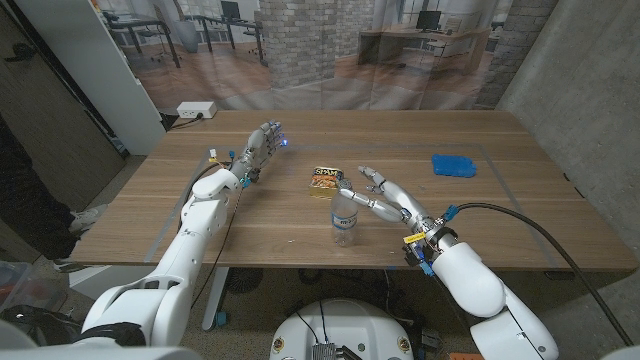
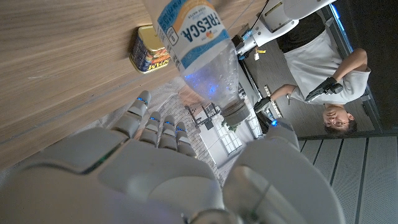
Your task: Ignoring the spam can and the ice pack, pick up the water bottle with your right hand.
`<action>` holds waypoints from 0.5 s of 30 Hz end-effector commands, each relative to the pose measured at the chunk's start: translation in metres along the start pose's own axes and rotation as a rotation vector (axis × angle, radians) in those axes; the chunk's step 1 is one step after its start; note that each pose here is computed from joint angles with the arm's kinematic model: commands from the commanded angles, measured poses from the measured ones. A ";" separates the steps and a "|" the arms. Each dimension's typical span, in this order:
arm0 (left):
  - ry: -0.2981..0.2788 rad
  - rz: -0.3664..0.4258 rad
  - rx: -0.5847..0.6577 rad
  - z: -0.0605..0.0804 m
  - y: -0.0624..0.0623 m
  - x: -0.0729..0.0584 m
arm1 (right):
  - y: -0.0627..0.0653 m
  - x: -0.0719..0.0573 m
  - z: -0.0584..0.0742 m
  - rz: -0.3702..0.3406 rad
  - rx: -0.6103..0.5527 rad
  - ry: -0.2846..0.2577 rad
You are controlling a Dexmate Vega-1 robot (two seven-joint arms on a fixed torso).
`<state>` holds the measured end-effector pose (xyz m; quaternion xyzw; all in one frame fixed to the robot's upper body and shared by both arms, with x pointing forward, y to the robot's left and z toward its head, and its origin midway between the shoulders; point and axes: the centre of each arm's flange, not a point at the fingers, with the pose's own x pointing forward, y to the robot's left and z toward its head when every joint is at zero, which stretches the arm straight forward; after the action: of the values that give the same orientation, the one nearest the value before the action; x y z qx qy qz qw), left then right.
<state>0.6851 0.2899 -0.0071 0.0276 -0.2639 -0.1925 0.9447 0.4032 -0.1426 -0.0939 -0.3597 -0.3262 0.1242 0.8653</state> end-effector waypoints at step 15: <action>0.005 -0.011 0.011 0.000 -0.001 -0.002 | 0.028 0.006 -0.001 0.017 -0.021 0.019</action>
<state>0.6852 0.2895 -0.0075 0.0318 -0.2626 -0.1951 0.9444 0.4072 -0.1281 -0.1049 -0.3652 -0.3196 0.1285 0.8648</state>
